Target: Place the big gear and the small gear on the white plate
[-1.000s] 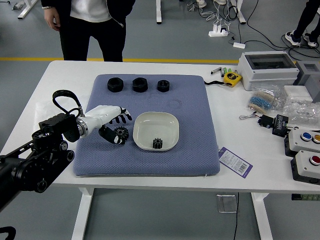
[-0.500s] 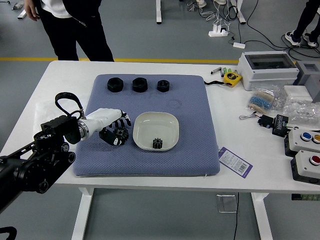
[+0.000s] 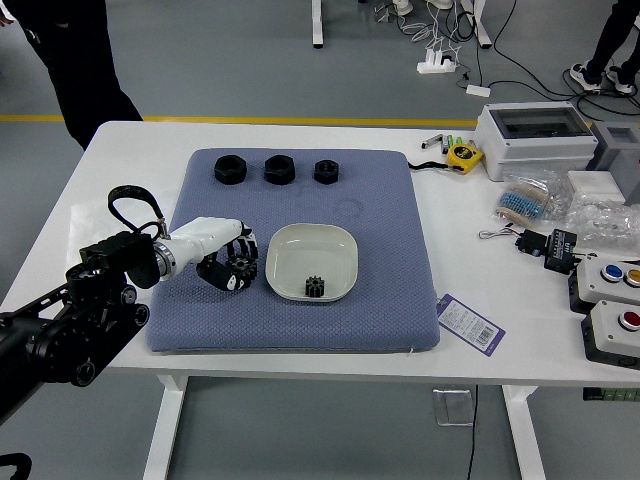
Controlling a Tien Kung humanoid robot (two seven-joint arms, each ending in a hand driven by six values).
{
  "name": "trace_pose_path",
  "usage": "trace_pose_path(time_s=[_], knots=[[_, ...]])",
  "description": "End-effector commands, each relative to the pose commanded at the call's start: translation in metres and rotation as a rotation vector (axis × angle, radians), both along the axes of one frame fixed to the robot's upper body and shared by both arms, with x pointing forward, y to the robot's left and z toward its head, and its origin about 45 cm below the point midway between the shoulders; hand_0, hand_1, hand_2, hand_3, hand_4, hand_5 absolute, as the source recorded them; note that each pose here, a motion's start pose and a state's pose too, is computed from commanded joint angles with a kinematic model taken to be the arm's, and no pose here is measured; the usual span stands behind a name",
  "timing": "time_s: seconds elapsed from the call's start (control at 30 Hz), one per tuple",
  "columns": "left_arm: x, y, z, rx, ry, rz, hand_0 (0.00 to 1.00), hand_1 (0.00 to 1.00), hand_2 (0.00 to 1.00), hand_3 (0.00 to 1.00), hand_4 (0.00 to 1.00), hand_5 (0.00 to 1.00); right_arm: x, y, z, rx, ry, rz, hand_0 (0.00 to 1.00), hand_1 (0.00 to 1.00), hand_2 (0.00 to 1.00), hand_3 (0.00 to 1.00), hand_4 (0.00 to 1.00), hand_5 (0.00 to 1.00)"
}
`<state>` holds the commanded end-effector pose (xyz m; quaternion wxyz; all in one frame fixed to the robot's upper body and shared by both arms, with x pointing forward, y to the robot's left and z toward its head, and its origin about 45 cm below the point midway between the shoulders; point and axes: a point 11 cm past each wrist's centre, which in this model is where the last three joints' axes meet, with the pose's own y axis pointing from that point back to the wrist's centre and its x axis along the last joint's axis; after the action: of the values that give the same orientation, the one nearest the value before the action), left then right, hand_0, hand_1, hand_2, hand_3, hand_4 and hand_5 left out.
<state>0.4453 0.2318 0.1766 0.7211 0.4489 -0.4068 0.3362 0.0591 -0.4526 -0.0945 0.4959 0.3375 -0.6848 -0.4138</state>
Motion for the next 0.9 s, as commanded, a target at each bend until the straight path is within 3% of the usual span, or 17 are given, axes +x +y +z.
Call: trace_pose_path(time_s=[0.27, 0.47, 0.73, 0.9], knots=[[0.0054, 0.007, 0.013, 0.004, -0.031, 0.014, 0.219, 0.282, 0.344, 0.487, 0.136, 0.002, 0.000, 0.000, 0.000, 0.000, -0.001, -0.002, 0.684, 0.663, 0.730, 0.572, 0.796, 0.712], [0.0109, 0.005, 0.034, -0.009, -0.082, 0.011, 0.219, 0.272, 0.336, 0.486, 0.145, 0.002, 0.000, 0.000, 0.000, -0.001, 0.000, 0.000, 0.684, 0.663, 0.730, 0.572, 0.796, 0.712], [0.0101, -0.031, 0.059, -0.071, -0.139, -0.063, 0.219, 0.273, 0.336, 0.484, 0.148, 0.002, 0.000, -0.001, 0.000, -0.001, -0.001, -0.001, 0.685, 0.663, 0.730, 0.572, 0.796, 0.712], [0.0098, -0.053, 0.063, -0.098, -0.144, -0.105, 0.219, 0.274, 0.336, 0.485, 0.149, 0.002, 0.001, -0.001, 0.000, -0.002, 0.000, 0.000, 0.685, 0.664, 0.730, 0.572, 0.795, 0.711]])
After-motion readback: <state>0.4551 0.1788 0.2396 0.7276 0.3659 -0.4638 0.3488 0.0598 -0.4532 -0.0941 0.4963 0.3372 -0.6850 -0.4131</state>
